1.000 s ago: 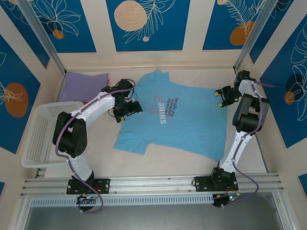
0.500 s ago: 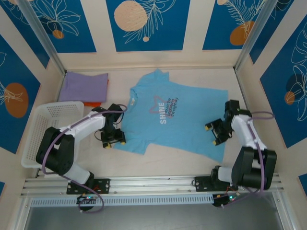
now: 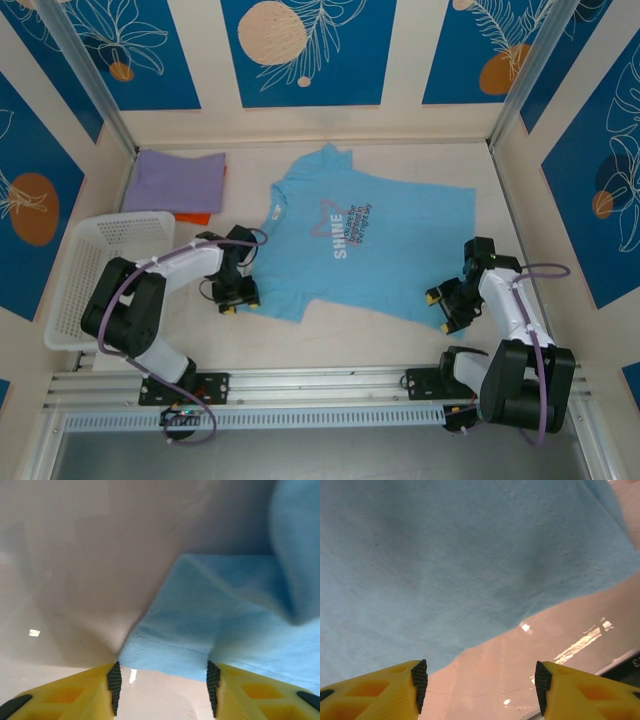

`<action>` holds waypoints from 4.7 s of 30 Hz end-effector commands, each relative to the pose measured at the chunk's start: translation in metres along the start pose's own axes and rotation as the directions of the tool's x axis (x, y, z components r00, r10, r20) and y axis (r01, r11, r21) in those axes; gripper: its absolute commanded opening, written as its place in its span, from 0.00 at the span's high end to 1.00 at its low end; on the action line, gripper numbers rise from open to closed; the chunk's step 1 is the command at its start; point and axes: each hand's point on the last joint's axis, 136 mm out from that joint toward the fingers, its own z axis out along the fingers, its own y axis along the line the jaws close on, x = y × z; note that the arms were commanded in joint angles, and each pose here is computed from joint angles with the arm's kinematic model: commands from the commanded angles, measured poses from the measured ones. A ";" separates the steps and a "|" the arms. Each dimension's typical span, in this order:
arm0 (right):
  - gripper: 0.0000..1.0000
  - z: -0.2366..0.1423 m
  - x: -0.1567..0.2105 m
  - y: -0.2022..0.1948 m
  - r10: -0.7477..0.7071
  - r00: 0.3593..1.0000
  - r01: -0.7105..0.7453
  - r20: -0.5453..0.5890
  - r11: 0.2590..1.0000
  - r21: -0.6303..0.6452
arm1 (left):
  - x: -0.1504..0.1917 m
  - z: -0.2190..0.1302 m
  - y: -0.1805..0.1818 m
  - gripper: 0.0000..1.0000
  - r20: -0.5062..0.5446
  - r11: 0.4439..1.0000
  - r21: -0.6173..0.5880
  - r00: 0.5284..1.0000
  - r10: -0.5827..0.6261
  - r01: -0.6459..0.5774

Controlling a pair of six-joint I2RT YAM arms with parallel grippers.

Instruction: Fold and stack the t-shirts

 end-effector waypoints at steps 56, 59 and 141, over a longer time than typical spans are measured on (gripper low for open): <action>0.53 0.030 -0.007 -0.020 0.394 0.872 -0.362 0.292 0.919 -0.159 | 0.016 -0.040 -0.012 1.00 0.030 0.986 0.030 0.986 0.165 -0.165; 0.54 0.040 -0.003 -0.030 0.436 0.858 -0.413 0.270 0.900 -0.140 | 0.017 -0.039 -0.012 1.00 0.027 0.985 0.025 0.985 0.171 -0.171; 1.00 -0.028 -0.029 0.084 -0.102 0.991 0.097 0.085 0.993 0.063 | -0.084 -0.161 -0.114 1.00 0.315 0.967 0.011 0.919 0.237 -0.253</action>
